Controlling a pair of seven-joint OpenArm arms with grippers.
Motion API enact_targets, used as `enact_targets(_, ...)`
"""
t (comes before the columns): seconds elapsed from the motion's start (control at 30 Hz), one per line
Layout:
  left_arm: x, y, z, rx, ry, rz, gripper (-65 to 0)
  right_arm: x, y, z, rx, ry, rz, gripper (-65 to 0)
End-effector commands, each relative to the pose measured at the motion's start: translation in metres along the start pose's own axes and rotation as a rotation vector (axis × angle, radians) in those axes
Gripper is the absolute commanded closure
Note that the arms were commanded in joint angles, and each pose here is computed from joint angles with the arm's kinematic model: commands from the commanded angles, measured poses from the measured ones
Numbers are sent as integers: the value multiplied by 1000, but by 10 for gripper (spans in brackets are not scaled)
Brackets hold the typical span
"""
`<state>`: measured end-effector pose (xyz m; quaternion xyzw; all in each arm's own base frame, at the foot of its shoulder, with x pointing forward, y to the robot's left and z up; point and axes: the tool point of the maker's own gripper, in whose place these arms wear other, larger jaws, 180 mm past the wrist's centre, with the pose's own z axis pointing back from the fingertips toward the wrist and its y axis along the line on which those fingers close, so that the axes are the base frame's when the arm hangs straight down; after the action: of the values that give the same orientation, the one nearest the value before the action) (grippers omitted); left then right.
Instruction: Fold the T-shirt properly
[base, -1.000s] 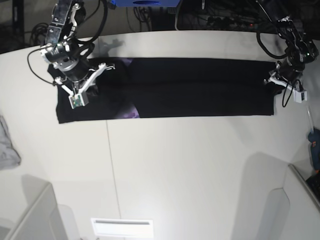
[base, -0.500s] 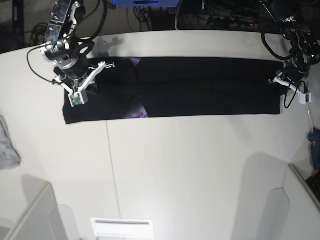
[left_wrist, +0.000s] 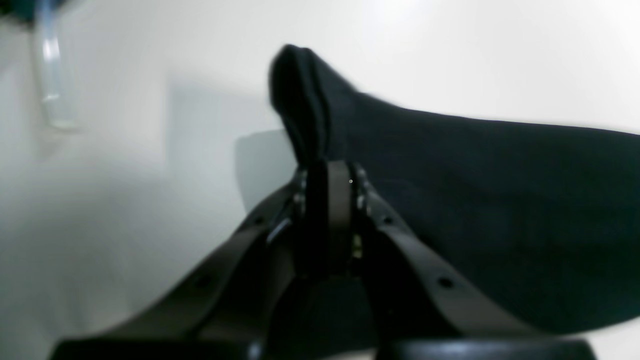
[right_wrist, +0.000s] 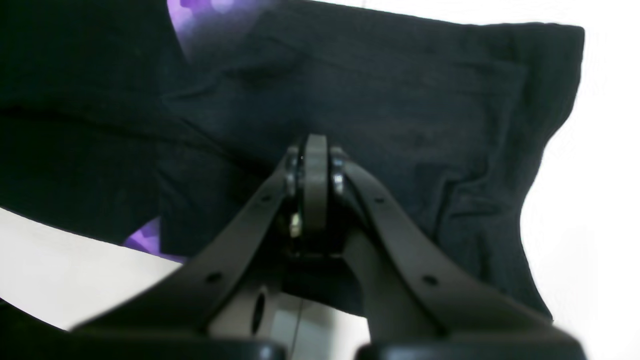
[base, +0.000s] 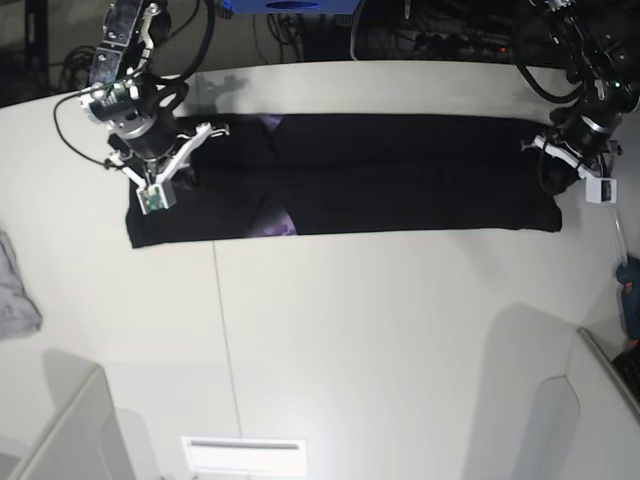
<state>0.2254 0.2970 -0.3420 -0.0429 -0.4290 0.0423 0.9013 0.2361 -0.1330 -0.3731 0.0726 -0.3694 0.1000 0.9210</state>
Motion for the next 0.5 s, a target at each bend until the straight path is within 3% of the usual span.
enact_targets(0.0,17,-2,7,-2,-55,-27,0,14,0,3,1,-48,12,0)
enact_targets(0.1,15,-26,4,-59,-43,-64,0,15,0,3,1,-50,12,0)
enact_targets(0.47,-2,-95,-19,-211,10,-20,0,14,-1,3,-3,-48,10,0)
